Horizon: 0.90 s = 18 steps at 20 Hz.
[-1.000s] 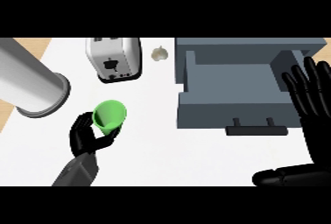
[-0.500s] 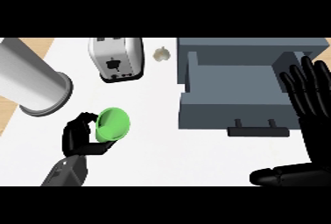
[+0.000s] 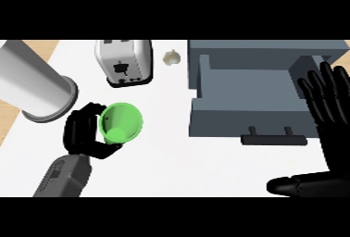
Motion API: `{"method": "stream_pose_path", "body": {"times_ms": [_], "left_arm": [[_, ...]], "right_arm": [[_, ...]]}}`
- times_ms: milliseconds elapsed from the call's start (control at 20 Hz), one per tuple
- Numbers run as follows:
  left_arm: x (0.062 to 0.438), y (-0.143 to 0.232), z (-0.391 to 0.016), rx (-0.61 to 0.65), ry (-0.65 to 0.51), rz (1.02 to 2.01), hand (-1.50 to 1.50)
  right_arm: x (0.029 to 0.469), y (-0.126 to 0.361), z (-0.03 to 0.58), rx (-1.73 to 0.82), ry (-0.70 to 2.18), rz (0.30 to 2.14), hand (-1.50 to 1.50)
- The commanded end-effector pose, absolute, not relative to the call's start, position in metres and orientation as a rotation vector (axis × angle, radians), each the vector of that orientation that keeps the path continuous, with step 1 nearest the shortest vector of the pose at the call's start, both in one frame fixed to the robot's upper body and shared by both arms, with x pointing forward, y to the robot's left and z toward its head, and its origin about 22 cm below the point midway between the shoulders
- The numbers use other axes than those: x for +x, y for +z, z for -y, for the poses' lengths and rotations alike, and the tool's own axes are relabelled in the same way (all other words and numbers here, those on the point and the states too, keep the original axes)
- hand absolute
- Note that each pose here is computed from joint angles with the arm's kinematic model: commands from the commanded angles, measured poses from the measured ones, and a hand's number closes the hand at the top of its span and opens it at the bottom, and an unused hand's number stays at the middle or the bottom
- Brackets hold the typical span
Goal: Pick up the cup, place it into the drawer and close the drawer
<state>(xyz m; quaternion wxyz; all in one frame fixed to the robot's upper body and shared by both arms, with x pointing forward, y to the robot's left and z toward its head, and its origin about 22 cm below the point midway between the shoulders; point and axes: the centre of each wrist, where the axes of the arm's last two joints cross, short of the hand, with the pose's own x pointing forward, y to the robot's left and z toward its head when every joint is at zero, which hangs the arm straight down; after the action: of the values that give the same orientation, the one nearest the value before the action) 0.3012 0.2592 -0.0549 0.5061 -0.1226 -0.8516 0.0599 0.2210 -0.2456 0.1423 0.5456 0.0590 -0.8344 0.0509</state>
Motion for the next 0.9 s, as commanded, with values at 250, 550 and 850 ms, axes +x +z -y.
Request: {"method": "stream_pose_path", "body": {"times_ms": [250,550,850], "left_arm": [[0.318,0.040,-0.197,-0.405,0.120,2.078,1.50],[0.335,0.104,-0.155,-0.421,0.089,2.103,1.50],[0.357,0.133,-0.124,-0.365,0.027,2.121,1.50]], "right_arm": [[0.228,0.136,0.251,0.112,0.133,1.988,-1.50],[0.239,0.139,0.261,0.130,0.132,1.995,-1.50],[0.222,0.138,0.249,0.145,0.127,2.000,-1.50]]}}
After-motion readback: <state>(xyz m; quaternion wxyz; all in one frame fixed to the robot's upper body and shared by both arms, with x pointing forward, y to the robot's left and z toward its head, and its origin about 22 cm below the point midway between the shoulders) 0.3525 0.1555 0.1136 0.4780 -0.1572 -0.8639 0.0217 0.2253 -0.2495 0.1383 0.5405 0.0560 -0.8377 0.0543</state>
